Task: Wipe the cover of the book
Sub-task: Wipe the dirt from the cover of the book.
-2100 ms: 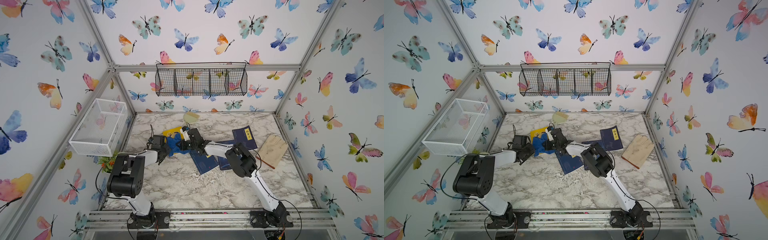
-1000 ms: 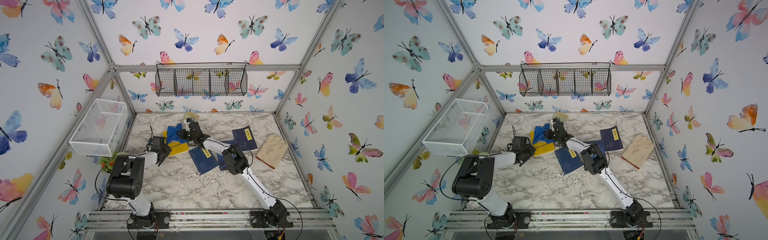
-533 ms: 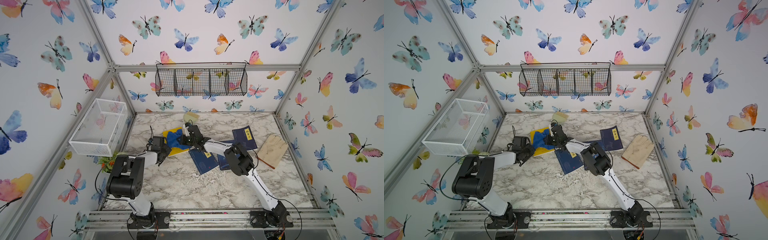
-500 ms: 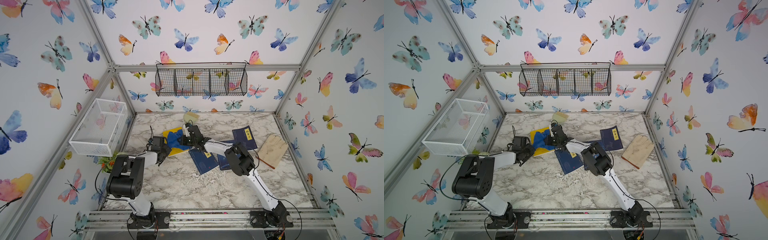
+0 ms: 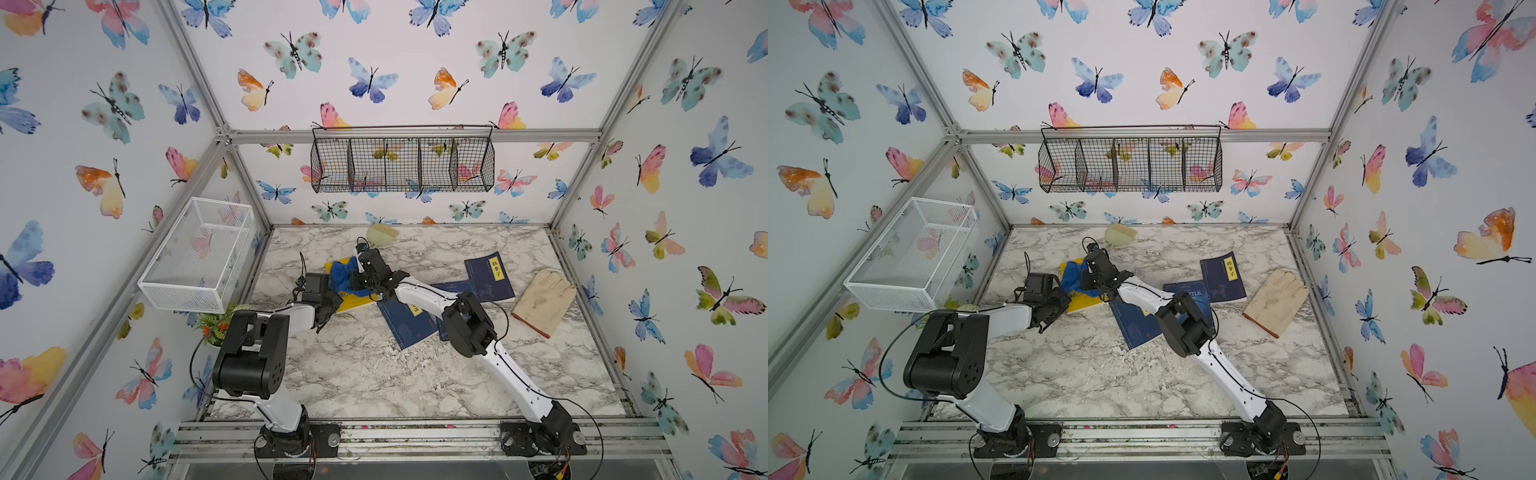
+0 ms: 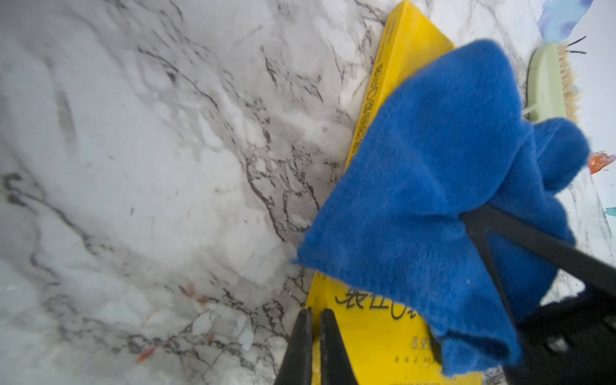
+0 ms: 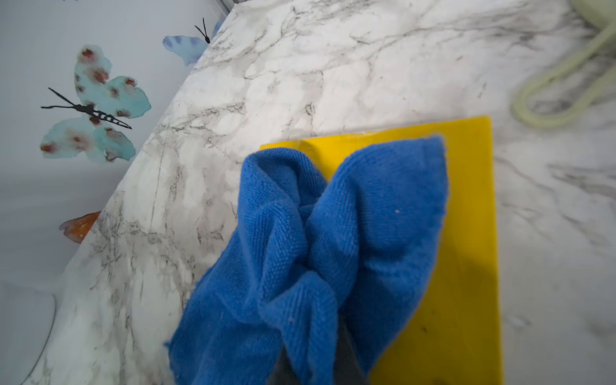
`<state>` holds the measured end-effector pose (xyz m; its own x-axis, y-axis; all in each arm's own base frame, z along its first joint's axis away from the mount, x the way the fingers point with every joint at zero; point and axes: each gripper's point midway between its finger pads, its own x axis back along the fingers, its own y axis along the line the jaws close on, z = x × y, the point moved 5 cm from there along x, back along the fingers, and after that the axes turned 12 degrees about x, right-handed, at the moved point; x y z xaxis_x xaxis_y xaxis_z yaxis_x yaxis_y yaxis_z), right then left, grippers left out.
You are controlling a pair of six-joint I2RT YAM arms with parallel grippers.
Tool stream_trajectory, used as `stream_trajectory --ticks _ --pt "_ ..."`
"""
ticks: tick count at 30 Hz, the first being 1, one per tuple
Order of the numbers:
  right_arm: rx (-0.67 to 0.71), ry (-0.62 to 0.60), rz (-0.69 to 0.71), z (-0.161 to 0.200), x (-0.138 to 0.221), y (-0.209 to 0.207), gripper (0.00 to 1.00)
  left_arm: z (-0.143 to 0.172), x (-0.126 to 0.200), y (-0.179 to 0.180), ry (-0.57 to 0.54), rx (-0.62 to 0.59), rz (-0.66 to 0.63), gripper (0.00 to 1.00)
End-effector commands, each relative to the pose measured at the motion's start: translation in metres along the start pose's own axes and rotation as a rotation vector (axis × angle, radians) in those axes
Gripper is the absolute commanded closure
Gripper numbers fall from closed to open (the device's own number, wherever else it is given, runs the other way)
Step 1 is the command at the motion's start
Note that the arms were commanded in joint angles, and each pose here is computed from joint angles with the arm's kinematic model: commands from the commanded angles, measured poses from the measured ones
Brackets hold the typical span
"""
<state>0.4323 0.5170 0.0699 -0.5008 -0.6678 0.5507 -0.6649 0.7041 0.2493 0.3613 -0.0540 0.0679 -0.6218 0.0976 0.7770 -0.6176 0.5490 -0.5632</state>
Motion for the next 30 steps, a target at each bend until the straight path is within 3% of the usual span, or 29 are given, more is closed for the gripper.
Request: stream_trajectory --ticks 1,11,21,30 --pt "0.043 0.284 0.132 0.091 -0.013 -0.033 0.99 0.038 -0.003 0.042 0.168 -0.015 -0.172 0.92" --pt "0.000 0.393 0.067 0.127 0.036 -0.013 0.99 0.034 -0.003 0.040 0.149 -0.019 -0.184 0.92" --pt "0.023 0.406 0.032 0.126 -0.009 -0.006 0.99 0.036 0.001 0.044 0.148 -0.022 -0.181 0.92" --pt "-0.029 0.421 -0.036 0.145 0.038 0.009 0.99 0.034 -0.001 0.042 0.141 -0.037 -0.185 0.92"
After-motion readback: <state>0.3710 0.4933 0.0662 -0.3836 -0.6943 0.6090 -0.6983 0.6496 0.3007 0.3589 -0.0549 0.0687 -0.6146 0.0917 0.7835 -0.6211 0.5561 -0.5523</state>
